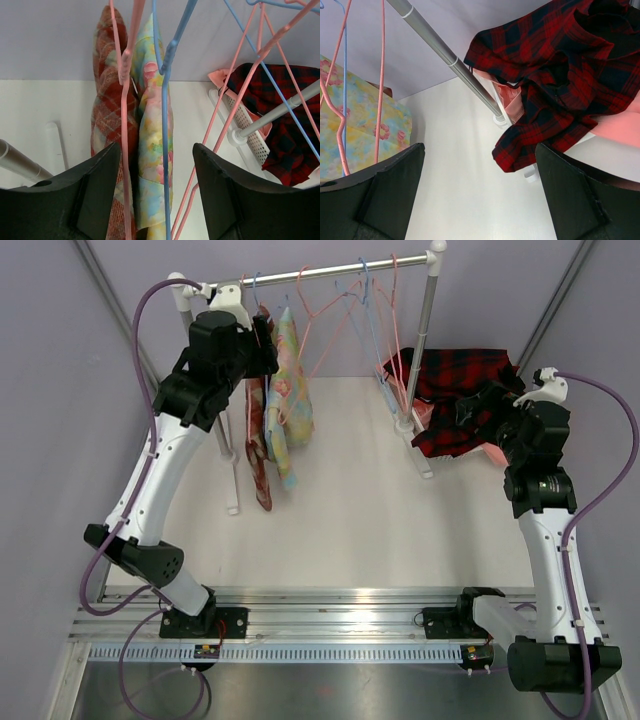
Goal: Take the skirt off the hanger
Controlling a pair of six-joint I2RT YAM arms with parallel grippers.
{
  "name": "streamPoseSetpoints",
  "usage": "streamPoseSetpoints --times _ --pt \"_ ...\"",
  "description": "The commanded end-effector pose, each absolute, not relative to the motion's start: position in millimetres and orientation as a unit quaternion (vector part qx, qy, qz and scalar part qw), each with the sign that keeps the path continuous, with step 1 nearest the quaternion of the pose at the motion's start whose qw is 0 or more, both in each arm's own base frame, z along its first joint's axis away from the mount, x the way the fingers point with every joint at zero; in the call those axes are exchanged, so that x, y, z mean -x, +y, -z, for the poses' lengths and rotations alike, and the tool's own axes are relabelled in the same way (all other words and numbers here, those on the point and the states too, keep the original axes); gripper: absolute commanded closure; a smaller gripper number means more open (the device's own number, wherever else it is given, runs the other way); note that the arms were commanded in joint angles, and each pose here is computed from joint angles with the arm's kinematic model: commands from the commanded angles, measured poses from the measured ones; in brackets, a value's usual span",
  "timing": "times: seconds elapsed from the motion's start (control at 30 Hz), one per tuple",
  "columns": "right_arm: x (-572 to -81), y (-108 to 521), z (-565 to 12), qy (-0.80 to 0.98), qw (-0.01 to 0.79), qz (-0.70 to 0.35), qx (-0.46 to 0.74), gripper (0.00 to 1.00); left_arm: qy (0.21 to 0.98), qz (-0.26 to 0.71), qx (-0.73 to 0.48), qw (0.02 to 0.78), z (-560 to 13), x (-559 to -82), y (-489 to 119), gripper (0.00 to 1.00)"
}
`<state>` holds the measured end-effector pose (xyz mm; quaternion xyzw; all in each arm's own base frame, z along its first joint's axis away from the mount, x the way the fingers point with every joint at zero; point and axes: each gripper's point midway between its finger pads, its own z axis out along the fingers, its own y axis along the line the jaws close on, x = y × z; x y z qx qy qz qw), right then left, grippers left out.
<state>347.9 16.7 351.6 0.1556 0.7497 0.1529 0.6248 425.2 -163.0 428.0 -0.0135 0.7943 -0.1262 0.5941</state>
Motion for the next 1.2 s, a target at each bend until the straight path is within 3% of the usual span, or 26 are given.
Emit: streamPoseSetpoints --times 0.0,0.5,1.17 --pt "-348.6 23.0 -364.9 0.734 0.641 -0.171 -0.145 0.00 0.751 0.165 0.012 0.639 -475.4 -410.5 -163.6 0.38" --pt "-350.6 25.2 -358.2 0.739 0.634 -0.176 -0.144 0.01 0.727 0.203 -0.013 0.656 -503.4 -385.0 -183.4 0.43" --pt "-350.8 25.0 -355.5 0.740 0.634 -0.174 -0.143 0.00 0.765 0.147 0.006 0.626 -449.5 -421.6 -188.4 0.44"
